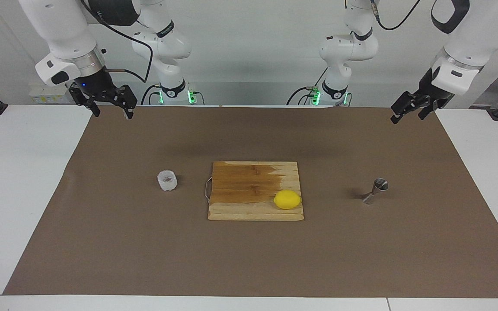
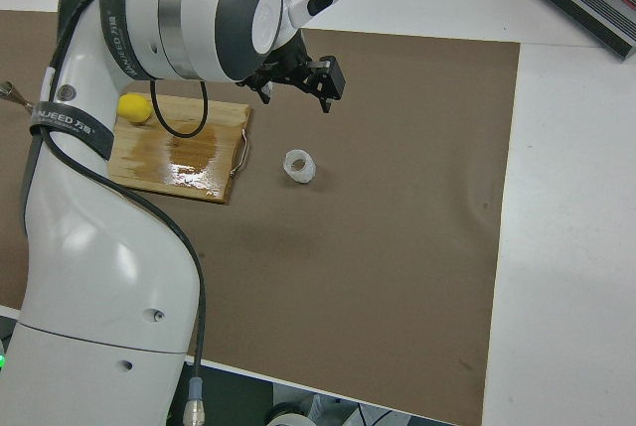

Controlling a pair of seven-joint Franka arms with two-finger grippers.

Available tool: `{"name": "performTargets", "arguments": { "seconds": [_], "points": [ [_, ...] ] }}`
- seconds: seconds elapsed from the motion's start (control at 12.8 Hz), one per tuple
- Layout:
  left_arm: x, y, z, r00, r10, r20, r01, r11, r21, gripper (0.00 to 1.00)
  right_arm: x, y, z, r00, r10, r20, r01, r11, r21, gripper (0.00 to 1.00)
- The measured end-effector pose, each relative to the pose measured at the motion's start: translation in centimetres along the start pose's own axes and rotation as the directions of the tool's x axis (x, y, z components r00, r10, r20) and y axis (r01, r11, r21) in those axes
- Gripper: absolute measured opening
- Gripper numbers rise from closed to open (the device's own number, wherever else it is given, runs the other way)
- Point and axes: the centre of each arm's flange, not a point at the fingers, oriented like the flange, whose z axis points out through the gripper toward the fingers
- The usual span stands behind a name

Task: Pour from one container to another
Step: 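Move the left gripper toward the small dark cup, then close the left gripper around the small dark cup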

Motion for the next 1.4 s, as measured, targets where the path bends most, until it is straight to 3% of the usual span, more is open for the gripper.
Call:
{"name": "performTargets", "arguments": {
  "seconds": [0.16,0.31,0.39,0.62,0.94,1.4],
  "points": [
    [1.4,-0.5,1.6,0.978,-0.205,0.037,0.206,0.979,-0.009,1.0,0.0,0.0,0.0,1.0,0.0,0.0,0.0,1.0,0.0,1.0],
    [3.4,-1.3,4.1,0.915,-0.388,0.11,0.392,0.919,-0.023,1.0,0.0,0.0,0.0,1.0,0.0,0.0,0.0,1.0,0.0,1.0],
    [4.7,-2.0,5.4,0.867,-0.475,0.15,0.484,0.874,-0.033,1.0,0.0,0.0,0.0,1.0,0.0,0.0,0.0,1.0,0.0,1.0],
    [9.1,-4.4,8.5,0.667,-0.701,0.254,0.738,0.668,-0.093,1.0,0.0,0.0,0.0,1.0,0.0,0.0,0.0,1.0,0.0,1.0],
    [13.1,-7.7,12.8,0.468,-0.781,0.413,0.877,0.469,-0.105,1.0,0.0,0.0,0.0,1.0,0.0,0.0,0.0,1.0,0.0,1.0],
    [17.7,-12.7,22.0,0.274,-0.799,0.536,0.957,0.284,-0.066,1.0,0.0,0.0,0.0,1.0,0.0,0.0,0.0,1.0,0.0,1.0]
  ]
}}
